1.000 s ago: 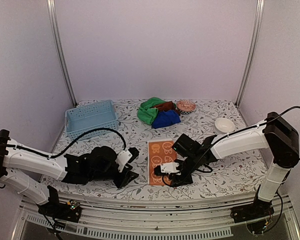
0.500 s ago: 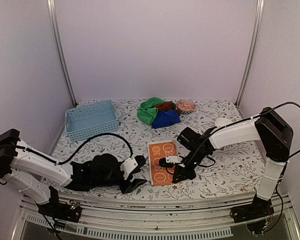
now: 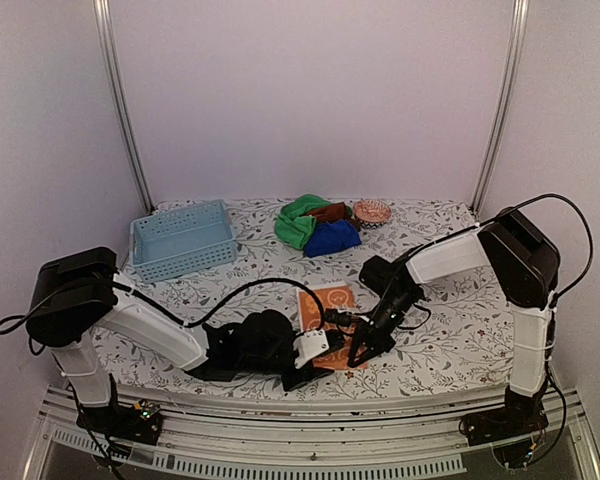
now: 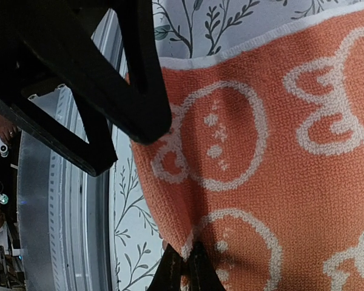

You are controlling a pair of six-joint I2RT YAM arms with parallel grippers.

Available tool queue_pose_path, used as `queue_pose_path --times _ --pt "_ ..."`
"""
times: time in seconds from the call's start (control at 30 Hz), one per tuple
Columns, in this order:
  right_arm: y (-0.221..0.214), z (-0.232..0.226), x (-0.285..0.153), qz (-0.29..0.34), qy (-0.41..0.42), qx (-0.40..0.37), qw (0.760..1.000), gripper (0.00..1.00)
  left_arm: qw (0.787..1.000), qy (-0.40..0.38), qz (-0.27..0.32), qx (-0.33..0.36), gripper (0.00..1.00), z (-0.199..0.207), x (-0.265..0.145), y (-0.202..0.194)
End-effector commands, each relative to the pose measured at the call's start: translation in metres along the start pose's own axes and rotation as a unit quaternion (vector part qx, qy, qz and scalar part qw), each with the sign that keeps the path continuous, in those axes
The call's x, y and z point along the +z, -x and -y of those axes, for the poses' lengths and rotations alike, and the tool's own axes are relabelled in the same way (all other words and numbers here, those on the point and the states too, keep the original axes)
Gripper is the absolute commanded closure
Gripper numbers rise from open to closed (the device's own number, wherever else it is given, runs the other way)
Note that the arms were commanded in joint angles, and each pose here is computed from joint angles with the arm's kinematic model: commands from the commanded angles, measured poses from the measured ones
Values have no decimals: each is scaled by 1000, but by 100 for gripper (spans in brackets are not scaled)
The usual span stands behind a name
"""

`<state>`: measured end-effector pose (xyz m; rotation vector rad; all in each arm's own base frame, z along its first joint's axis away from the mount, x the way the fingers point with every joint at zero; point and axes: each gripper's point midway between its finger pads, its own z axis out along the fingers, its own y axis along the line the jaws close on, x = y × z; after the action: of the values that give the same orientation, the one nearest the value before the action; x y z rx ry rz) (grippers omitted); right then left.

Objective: Roll the towels
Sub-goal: Roll the towel at the center of the board.

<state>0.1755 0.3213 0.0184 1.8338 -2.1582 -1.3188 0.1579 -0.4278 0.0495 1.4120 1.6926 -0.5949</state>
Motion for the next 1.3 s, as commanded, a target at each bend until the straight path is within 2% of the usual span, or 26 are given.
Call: queue_pose_path --times 0.0,0.17,0.4,0.57,0.73,0.83,0.97,1.03,1.17,1.27 --pt "-7 -4 4 -7 25 24 999 97 999 -32 2 24 57 14 11 4" --pt "-10 -2 5 -12 24 27 999 96 999 -28 -8 24 63 13 19 -1" --pt "-2 2 4 -7 22 20 1000 96 999 -27 -19 18 81 11 24 -7" --pt "0 1 3 -4 22 21 1000 96 999 -29 -27 13 86 11 25 -14" --pt "-2 0 3 -5 28 29 999 96 998 -41 -35 -12 100 10 26 -17" --pt "-1 -7 -4 4 45 34 998 91 996 -61 -40 -46 100 10 23 -19" --pt "10 -15 -32 48 52 35 997 75 989 -115 -42 -84 100 20 17 -19" --pt "18 -19 -54 81 50 33 995 70 985 -131 -44 -106 100 21 16 -19" --pt "28 -27 -95 131 24 17 991 69 972 -156 -53 -167 100 15 18 -18" --pt "23 -31 -103 129 -45 -18 991 71 954 -186 -57 -229 100 8 18 -15"
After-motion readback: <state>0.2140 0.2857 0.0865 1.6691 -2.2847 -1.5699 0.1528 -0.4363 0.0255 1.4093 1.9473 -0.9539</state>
